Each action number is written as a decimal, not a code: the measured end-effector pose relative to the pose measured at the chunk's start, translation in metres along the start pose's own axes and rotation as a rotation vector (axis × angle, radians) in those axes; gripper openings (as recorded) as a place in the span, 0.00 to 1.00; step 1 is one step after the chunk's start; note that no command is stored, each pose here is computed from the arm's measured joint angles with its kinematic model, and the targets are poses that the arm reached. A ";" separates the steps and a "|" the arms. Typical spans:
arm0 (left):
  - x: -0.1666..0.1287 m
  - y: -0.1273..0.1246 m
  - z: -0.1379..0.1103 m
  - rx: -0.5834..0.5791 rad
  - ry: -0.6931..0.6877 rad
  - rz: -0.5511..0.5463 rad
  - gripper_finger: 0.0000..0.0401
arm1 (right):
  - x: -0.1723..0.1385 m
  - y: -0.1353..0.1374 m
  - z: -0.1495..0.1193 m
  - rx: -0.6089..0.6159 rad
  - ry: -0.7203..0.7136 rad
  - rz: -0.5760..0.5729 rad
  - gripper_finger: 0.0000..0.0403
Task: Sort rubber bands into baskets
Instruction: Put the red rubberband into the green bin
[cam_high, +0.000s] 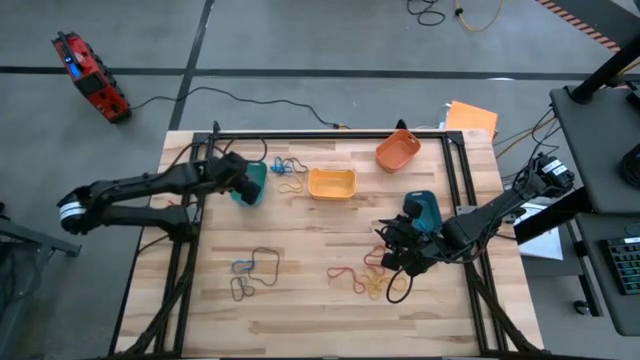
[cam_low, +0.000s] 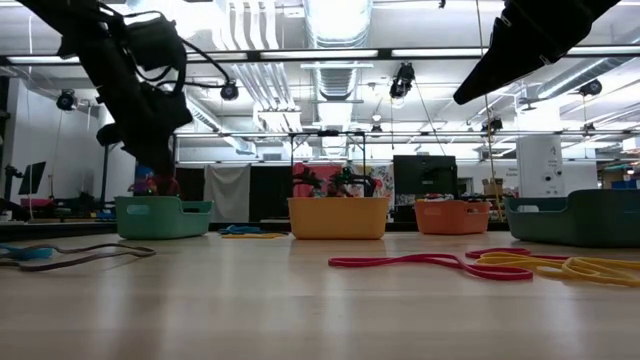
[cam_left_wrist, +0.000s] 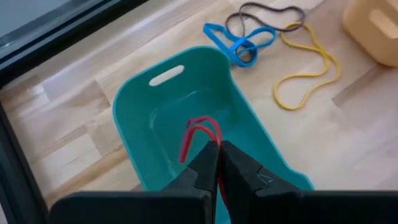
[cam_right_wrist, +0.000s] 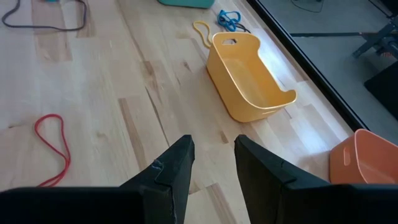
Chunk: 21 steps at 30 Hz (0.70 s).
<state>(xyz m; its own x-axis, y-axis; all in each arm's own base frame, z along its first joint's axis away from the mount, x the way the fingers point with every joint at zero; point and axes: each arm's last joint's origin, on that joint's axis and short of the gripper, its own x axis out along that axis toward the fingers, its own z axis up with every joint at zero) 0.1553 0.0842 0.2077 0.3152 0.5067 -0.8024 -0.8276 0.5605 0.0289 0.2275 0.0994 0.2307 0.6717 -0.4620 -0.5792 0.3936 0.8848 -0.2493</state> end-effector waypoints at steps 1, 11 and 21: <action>0.002 0.001 0.000 0.002 0.006 0.006 0.00 | 0.000 0.000 0.000 0.000 0.000 0.000 0.28; 0.020 0.008 0.009 0.007 0.047 -0.013 0.00 | 0.000 0.000 0.000 0.003 -0.001 0.001 0.28; 0.030 0.011 0.011 0.025 0.066 0.019 0.00 | 0.000 0.000 0.000 0.004 -0.002 0.001 0.28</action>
<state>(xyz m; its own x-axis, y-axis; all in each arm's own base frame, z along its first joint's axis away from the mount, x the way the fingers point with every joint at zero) 0.1609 0.1126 0.1906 0.2670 0.4737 -0.8393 -0.8213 0.5674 0.0590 0.2277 0.0995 0.2309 0.6732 -0.4611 -0.5781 0.3955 0.8851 -0.2454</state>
